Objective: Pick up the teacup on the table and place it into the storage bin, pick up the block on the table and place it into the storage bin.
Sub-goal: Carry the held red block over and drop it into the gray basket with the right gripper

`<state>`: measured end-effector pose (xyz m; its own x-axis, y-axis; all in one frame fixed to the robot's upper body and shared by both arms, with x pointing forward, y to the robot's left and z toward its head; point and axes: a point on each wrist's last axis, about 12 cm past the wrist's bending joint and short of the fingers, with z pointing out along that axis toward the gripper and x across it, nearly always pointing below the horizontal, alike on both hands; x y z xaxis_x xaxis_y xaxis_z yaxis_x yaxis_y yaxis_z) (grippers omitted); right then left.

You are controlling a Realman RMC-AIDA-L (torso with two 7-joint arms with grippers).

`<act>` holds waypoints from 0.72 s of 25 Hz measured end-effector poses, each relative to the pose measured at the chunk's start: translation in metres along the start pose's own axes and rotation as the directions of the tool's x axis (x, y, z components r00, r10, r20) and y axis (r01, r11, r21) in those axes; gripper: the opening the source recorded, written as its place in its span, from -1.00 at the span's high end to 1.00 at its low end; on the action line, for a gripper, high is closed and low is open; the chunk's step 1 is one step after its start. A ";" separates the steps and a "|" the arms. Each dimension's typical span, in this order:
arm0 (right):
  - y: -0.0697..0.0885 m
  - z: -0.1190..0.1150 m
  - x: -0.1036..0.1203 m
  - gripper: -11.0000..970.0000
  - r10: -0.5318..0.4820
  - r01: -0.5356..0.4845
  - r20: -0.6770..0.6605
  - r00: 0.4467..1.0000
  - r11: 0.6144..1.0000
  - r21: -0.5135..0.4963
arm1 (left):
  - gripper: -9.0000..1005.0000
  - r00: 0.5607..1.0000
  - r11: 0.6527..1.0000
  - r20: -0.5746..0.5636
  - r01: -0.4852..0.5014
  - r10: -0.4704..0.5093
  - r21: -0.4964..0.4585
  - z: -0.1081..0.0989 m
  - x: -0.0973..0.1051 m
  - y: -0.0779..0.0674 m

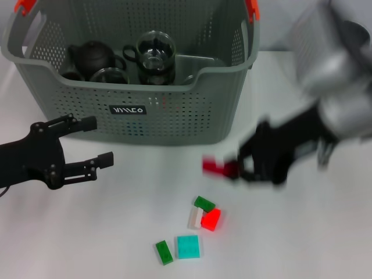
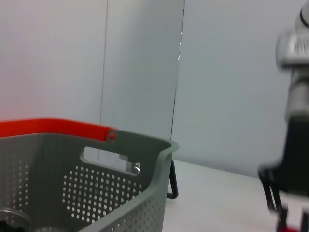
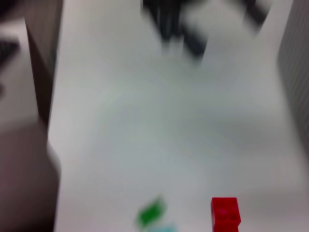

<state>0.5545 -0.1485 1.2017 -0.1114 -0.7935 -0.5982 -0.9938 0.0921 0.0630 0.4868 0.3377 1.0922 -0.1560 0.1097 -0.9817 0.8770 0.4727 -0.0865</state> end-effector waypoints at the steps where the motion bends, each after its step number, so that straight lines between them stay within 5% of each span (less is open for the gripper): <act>1: -0.002 -0.012 -0.005 0.57 0.002 -0.003 0.049 0.999 1.000 0.019 | -0.68 1.000 1.000 0.004 0.001 -0.001 -0.003 -0.001 0.000 0.000; 4: -0.010 -0.043 -0.018 0.57 0.008 -0.024 0.219 0.976 0.997 0.071 | -0.68 1.000 1.000 0.018 0.004 -0.003 -0.017 -0.004 0.000 0.000; 8: -0.027 -0.052 -0.033 0.57 -0.007 -0.052 0.339 0.941 0.985 0.166 | -0.68 1.000 1.000 0.028 0.006 -0.005 -0.025 -0.006 0.000 0.000; 18: -0.087 -0.007 -0.068 0.57 0.086 -0.219 0.441 0.893 0.941 0.259 | -0.68 1.000 1.000 0.027 0.003 -0.002 -0.016 -0.004 -0.001 0.000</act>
<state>0.6490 -0.1073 1.2426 -0.1831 -0.4354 -0.8814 -0.9092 0.4160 -0.0167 0.4855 0.3408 1.0943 -0.1456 0.0849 -0.9857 0.8690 0.4873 -0.0864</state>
